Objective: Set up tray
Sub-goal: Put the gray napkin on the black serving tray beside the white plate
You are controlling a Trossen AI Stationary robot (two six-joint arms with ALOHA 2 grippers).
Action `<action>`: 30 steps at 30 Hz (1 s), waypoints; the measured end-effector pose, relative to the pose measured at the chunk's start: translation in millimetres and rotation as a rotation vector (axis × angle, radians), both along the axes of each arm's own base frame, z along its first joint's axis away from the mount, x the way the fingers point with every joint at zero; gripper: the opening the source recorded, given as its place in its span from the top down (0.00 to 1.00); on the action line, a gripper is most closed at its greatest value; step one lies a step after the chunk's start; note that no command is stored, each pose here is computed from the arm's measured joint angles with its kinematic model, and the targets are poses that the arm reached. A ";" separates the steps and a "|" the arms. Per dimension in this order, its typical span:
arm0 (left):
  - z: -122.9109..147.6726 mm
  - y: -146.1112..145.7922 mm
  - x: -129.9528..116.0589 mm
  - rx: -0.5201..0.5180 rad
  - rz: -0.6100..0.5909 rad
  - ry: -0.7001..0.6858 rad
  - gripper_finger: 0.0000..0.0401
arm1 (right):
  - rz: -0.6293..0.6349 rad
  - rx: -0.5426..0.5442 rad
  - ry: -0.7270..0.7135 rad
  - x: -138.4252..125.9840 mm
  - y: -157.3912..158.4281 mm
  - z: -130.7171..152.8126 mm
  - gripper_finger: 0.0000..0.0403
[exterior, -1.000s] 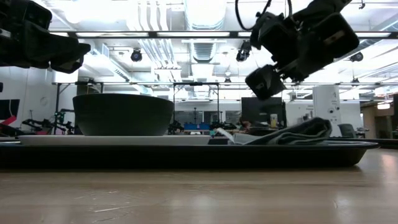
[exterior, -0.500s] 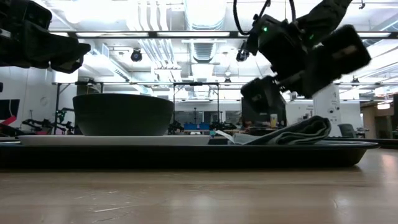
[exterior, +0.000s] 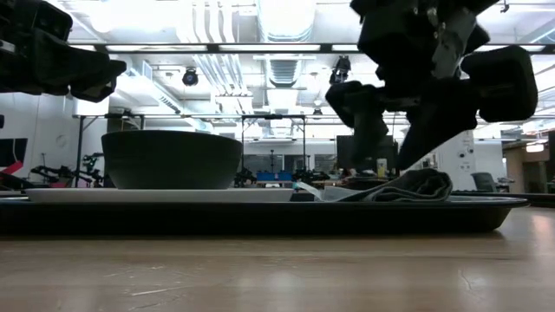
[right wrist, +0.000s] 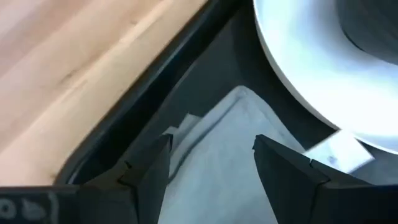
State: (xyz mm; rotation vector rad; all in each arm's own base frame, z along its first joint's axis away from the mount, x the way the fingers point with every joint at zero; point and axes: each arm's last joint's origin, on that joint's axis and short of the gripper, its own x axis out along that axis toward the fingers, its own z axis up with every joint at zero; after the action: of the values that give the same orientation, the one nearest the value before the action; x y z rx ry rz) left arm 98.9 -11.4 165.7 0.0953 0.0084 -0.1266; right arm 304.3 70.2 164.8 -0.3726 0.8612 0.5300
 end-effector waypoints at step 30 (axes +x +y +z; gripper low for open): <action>-0.1 0.0 0.0 0.000 0.000 0.000 0.76 | -0.091 -0.254 -0.060 -18.5 64.1 -8.2 0.46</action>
State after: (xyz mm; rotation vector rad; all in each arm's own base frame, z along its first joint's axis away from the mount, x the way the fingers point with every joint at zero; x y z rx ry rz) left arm 98.9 -11.4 165.6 0.0954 0.0087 -0.1267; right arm 285.8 134.3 156.6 -0.5756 0.8858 0.3238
